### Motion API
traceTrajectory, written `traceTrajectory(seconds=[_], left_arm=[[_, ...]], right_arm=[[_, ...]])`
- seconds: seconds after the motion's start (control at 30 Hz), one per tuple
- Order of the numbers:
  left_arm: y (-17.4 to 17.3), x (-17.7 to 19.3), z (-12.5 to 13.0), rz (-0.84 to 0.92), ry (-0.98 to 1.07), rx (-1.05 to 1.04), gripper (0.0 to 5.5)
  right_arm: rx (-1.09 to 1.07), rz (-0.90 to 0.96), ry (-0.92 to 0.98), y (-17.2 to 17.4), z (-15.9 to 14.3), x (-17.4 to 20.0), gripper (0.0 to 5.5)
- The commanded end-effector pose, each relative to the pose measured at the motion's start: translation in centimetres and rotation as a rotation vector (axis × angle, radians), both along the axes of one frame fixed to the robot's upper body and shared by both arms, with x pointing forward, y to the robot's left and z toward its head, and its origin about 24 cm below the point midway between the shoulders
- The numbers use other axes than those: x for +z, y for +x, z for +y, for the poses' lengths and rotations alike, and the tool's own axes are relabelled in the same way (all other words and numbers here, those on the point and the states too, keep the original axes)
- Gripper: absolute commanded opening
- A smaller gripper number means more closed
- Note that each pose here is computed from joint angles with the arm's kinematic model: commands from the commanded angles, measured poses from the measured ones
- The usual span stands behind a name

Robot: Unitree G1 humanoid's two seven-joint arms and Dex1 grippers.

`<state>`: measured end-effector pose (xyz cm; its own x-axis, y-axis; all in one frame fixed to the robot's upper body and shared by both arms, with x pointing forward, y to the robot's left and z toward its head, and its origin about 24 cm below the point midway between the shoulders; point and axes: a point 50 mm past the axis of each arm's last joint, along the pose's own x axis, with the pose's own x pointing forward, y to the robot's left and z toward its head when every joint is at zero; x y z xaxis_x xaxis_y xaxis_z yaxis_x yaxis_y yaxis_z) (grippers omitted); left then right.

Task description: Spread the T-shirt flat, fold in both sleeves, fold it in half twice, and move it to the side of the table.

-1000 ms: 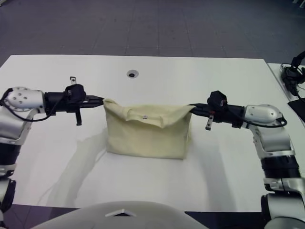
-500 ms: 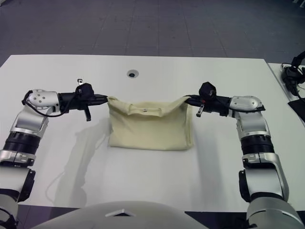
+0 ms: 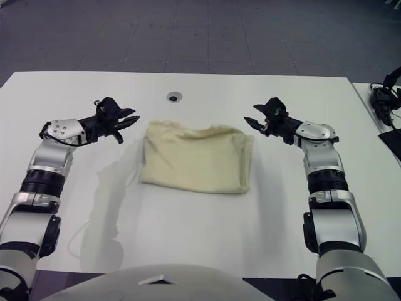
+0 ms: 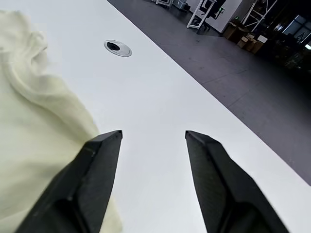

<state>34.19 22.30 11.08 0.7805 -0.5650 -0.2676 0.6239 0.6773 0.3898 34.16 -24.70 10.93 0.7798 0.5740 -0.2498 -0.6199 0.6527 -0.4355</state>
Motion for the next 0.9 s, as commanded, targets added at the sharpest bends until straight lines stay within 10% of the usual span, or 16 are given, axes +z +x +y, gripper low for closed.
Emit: traceTrajectory(seconds=[0.03,0.57,0.9], left_arm=[[-0.1,0.2,1.1,-0.012,-0.038,0.102,2.07],[-1.8,3.0,1.2,-0.158,-0.139,0.162,4.76],[-3.7,4.9,1.2,-0.254,-0.131,0.161,5.39]], right_arm=[[0.097,-0.061,-0.032,-0.4,1.7,0.5,3.27],[0.251,0.008,-0.545,0.6,4.3,-4.2,5.40],[0.402,0.199,-0.861,-4.5,-3.2,-5.1,5.40]])
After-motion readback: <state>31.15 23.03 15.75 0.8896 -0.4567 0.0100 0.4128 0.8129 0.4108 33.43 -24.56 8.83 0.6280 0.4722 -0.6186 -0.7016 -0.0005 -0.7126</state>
